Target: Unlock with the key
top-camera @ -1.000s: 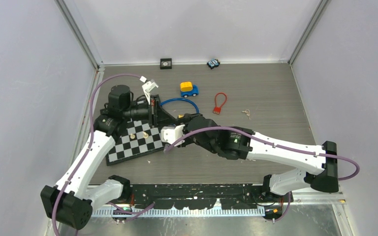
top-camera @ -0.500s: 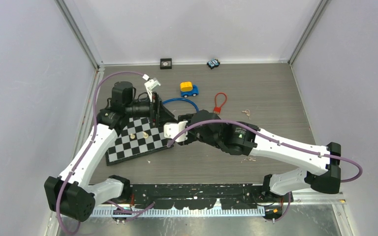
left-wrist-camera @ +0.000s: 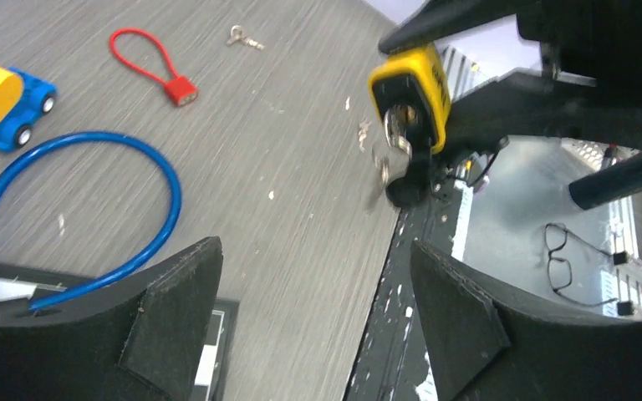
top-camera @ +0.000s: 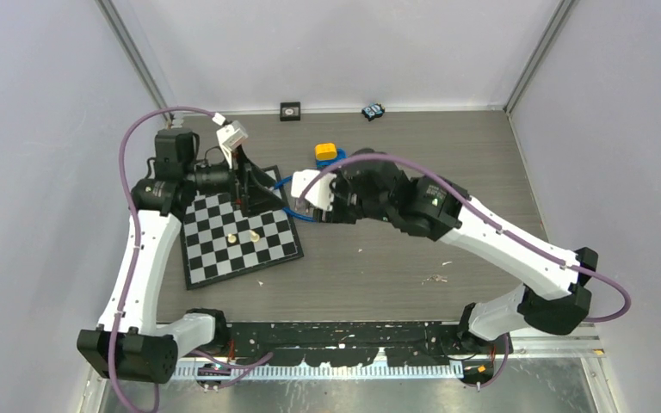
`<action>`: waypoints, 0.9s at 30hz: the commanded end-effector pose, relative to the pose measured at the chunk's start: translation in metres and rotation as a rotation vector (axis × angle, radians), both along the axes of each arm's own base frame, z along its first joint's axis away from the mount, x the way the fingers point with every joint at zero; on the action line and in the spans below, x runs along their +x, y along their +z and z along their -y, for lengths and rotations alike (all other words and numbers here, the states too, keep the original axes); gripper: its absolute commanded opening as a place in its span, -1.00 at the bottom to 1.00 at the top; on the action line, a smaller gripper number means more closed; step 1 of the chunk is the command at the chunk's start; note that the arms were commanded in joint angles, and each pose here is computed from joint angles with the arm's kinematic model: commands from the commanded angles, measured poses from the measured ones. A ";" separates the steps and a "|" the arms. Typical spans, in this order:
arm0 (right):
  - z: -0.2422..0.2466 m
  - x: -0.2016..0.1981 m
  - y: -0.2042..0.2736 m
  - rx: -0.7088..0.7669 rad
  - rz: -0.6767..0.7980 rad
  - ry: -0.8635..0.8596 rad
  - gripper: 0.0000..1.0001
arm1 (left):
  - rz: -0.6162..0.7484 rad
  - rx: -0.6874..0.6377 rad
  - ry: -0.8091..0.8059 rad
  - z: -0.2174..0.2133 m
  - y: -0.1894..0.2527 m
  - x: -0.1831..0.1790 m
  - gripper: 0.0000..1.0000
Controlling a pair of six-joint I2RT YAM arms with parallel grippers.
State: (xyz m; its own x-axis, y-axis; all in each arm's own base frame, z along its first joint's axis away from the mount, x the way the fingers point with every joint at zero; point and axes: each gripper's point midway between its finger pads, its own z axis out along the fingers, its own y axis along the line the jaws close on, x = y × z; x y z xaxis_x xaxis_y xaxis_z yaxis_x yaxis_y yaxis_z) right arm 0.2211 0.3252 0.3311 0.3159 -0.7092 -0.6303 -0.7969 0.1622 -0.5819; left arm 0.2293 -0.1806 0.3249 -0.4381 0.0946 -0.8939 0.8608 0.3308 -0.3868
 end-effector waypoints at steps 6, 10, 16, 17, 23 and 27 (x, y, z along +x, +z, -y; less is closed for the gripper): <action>0.020 -0.004 0.014 0.062 -0.232 -0.033 -0.99 | 0.013 0.122 -0.035 -0.029 -0.021 -0.010 0.68; 0.029 -0.014 0.002 0.057 -0.317 -0.027 -0.99 | 0.034 0.144 -0.039 -0.031 -0.028 -0.010 0.67; 0.028 -0.023 -0.013 0.063 -0.398 0.012 -0.99 | -0.045 0.030 0.037 -0.022 -0.015 0.006 0.49; 0.028 -0.021 -0.017 0.053 -0.400 0.009 -0.99 | -0.083 -0.003 0.050 -0.020 -0.012 0.009 0.44; 0.022 0.001 -0.024 0.065 -0.409 -0.012 -0.99 | -0.239 -0.130 0.092 -0.012 -0.002 0.021 0.31; 0.011 0.018 -0.034 0.072 -0.410 -0.049 -0.99 | -0.344 -0.198 0.063 0.008 -0.003 0.023 0.29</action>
State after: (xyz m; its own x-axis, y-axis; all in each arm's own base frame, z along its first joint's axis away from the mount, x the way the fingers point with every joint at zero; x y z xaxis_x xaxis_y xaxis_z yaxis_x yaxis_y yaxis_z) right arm 0.2193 0.2905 0.2845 -0.0221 -0.7310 -0.6820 -0.9623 0.2005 -0.1838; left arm 0.2477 -0.1694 0.3015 -0.6681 -0.0378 -0.7431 0.6837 0.3630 -0.6331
